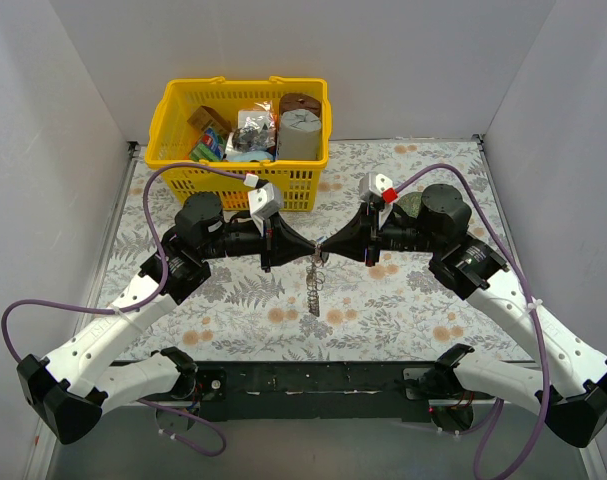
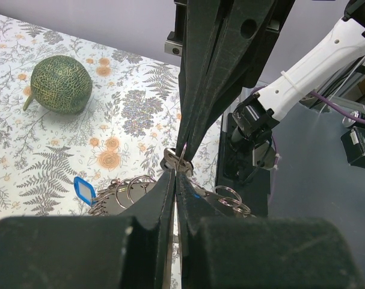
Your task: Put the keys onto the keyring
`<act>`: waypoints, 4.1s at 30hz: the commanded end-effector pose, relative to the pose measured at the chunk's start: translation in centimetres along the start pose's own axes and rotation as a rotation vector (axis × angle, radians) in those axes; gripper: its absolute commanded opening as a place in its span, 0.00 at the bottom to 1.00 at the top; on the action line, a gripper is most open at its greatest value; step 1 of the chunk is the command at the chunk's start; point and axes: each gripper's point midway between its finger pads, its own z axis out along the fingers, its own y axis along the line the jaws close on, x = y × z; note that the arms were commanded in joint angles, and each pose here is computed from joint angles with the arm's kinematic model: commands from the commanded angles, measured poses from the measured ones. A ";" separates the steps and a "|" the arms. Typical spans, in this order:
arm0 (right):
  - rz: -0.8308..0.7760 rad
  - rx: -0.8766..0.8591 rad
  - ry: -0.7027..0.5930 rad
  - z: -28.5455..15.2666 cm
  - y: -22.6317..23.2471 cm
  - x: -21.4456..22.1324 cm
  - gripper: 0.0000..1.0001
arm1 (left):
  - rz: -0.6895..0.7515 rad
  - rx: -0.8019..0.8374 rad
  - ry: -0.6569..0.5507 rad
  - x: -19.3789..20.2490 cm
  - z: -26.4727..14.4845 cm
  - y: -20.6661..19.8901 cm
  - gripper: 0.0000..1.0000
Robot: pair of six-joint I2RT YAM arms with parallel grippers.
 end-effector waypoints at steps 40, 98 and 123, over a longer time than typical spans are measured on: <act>0.058 0.000 -0.010 0.1 -0.7 2.7 0.01 | 0.133 0.083 -0.147 -3.4 -1.6 -3.0 0.00; 0.012 -0.114 -0.183 0.2 1.5 -1.6 0.23 | 0.120 0.130 -0.188 -4.2 -1.2 -3.6 0.00; -0.048 0.004 0.076 -0.1 -1.4 0.2 0.01 | 0.117 0.036 -0.055 -3.7 -1.4 -2.0 0.57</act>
